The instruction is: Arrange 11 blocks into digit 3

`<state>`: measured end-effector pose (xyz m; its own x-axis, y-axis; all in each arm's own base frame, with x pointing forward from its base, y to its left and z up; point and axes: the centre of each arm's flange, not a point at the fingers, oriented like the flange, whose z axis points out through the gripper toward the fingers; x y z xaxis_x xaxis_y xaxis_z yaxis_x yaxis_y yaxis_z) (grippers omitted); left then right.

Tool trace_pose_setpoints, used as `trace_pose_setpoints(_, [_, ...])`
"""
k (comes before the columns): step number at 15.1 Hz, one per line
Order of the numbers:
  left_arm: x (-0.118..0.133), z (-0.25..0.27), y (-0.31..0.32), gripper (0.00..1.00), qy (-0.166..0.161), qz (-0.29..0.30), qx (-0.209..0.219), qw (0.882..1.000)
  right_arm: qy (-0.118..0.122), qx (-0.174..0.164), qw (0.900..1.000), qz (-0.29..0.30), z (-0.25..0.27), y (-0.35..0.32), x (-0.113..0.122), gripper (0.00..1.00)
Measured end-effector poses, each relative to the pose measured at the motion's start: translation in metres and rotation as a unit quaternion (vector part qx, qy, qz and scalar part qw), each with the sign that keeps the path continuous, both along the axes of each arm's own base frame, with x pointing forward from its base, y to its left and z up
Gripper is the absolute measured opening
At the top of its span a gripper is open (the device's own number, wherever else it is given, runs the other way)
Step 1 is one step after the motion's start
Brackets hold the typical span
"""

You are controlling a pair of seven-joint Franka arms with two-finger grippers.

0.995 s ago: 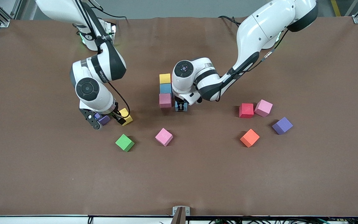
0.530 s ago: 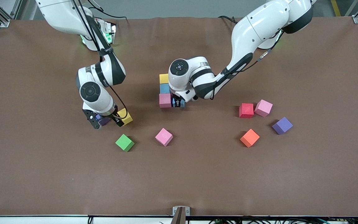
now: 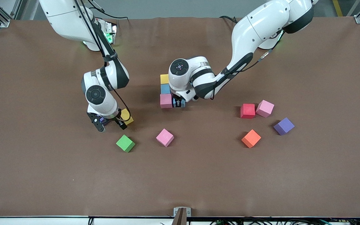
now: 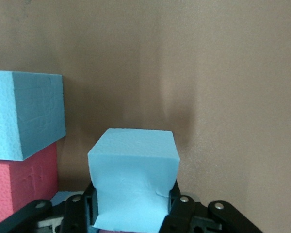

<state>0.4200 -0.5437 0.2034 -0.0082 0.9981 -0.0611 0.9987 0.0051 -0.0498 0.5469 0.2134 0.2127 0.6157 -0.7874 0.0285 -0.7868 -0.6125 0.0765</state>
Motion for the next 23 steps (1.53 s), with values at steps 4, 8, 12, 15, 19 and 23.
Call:
trace_pose_setpoints(4, [-0.001,0.000,-0.002,0.55,-0.004,-0.001,0.000,1.000,0.001,0.001,1.000,0.003,-0.001,0.008,-0.004,0.78])
trace_pose_setpoints(8, [0.000,0.000,-0.003,0.55,-0.007,-0.001,-0.004,1.000,0.002,0.002,1.000,0.010,-0.002,0.016,-0.007,0.78])
trace_pose_setpoints(12, [0.002,-0.001,-0.003,0.57,-0.011,0.001,-0.009,1.000,0.001,0.002,1.000,0.014,-0.001,0.021,-0.008,0.62])
trace_pose_setpoints(15, [0.009,-0.004,0.002,0.84,-0.016,0.001,-0.006,1.000,0.004,0.004,0.998,0.061,0.000,0.025,-0.009,0.58])
trace_pose_setpoints(19, [0.012,0.009,0.003,1.00,-0.029,-0.012,-0.008,0.999,0.002,0.013,0.986,0.168,0.007,0.045,-0.011,0.52])
trace_pose_setpoints(23, [-0.001,0.036,0.006,1.00,-0.050,-0.031,-0.001,0.998,-0.007,0.022,0.956,0.292,0.020,0.072,-0.011,0.52])
